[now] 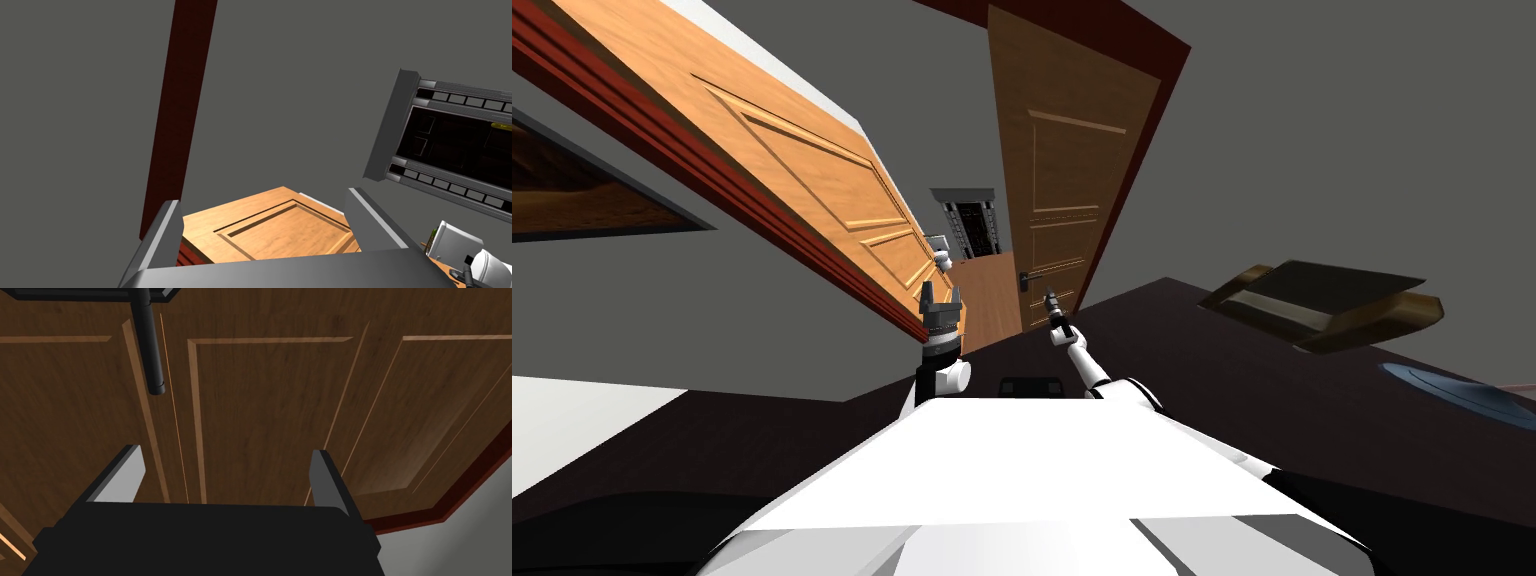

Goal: Push the door open

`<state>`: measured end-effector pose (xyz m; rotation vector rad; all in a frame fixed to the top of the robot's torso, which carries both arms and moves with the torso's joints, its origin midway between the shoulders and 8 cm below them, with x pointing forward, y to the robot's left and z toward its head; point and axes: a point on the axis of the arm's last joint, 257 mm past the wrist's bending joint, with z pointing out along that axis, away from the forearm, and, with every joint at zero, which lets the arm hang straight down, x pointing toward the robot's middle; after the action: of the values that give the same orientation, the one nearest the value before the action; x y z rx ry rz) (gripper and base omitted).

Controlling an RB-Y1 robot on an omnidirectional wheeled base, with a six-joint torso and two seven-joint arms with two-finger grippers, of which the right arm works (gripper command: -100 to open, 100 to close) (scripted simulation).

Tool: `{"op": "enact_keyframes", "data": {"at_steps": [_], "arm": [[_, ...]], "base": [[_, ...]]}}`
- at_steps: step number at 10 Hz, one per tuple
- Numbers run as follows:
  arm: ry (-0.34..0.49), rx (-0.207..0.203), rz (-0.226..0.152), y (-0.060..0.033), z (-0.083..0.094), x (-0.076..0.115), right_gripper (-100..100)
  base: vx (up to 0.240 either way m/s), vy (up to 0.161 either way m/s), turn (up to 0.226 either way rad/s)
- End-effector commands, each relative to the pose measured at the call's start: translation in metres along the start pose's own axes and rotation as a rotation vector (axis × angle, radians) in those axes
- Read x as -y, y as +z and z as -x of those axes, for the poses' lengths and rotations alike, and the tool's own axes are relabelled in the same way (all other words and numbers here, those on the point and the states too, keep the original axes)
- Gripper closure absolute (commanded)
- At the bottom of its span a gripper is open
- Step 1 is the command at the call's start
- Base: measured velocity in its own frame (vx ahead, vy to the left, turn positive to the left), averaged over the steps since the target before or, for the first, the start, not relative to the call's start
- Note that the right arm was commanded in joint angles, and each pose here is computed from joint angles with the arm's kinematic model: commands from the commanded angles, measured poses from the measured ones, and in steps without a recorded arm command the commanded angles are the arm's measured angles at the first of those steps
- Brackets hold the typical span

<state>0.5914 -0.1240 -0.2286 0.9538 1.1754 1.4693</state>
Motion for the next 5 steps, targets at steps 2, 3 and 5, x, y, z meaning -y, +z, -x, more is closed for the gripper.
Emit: {"op": "enact_keyframes", "data": {"at_steps": [2, 3, 5], "arm": [[0.003, -0.013, -0.026, 0.0062, -0.008, 0.009, -100], [0.003, -0.012, -0.036, 0.0042, -0.007, 0.014, -100], [0.007, -0.029, -0.062, 0.0127, -0.018, 0.022, -100]], "base": [[0.043, -0.031, 0.033], [0.044, -0.031, 0.024], [0.062, -0.058, 0.055]]}}
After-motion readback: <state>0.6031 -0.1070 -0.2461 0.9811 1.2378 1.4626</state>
